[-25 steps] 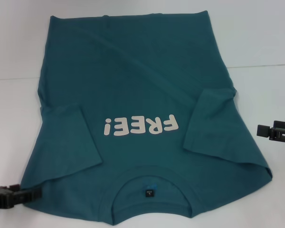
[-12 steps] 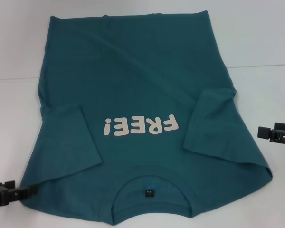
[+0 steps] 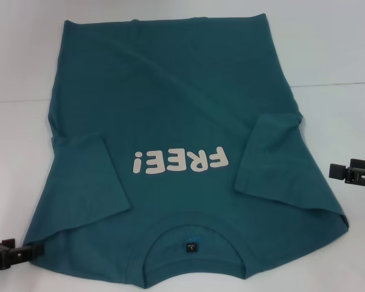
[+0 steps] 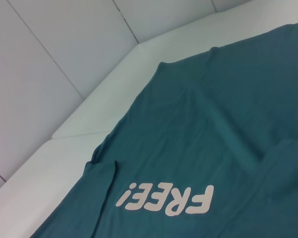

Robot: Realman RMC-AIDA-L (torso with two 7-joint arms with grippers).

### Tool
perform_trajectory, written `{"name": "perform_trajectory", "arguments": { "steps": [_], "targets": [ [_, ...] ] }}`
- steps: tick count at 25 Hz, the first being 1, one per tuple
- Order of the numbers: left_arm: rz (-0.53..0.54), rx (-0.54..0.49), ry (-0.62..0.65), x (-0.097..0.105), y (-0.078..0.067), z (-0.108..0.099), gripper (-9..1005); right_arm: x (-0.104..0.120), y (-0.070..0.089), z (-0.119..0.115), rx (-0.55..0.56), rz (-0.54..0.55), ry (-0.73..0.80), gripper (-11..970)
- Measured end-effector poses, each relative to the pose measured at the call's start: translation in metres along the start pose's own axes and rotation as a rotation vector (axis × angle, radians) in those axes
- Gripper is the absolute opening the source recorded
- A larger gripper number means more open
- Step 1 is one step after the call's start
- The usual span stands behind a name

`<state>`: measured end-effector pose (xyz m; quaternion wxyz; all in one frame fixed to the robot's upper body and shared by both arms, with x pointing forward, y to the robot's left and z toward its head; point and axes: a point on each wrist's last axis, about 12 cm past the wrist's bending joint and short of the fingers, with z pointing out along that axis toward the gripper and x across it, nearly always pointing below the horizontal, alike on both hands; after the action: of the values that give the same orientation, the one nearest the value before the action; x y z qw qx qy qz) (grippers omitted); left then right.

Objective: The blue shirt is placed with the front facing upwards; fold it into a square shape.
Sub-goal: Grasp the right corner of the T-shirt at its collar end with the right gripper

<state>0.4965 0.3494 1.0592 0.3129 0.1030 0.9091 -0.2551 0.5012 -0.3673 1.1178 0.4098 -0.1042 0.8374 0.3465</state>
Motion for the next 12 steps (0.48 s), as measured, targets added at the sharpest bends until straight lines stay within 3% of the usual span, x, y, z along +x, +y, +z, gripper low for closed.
{"name": "perform_trajectory", "arguments": {
  "steps": [12],
  "targets": [
    [0.080, 0.033, 0.034, -0.007, -0.011, 0.011, 723, 0.002, 0.001, 0.001, -0.007, 0.012, 0.005, 947]
  ]
}}
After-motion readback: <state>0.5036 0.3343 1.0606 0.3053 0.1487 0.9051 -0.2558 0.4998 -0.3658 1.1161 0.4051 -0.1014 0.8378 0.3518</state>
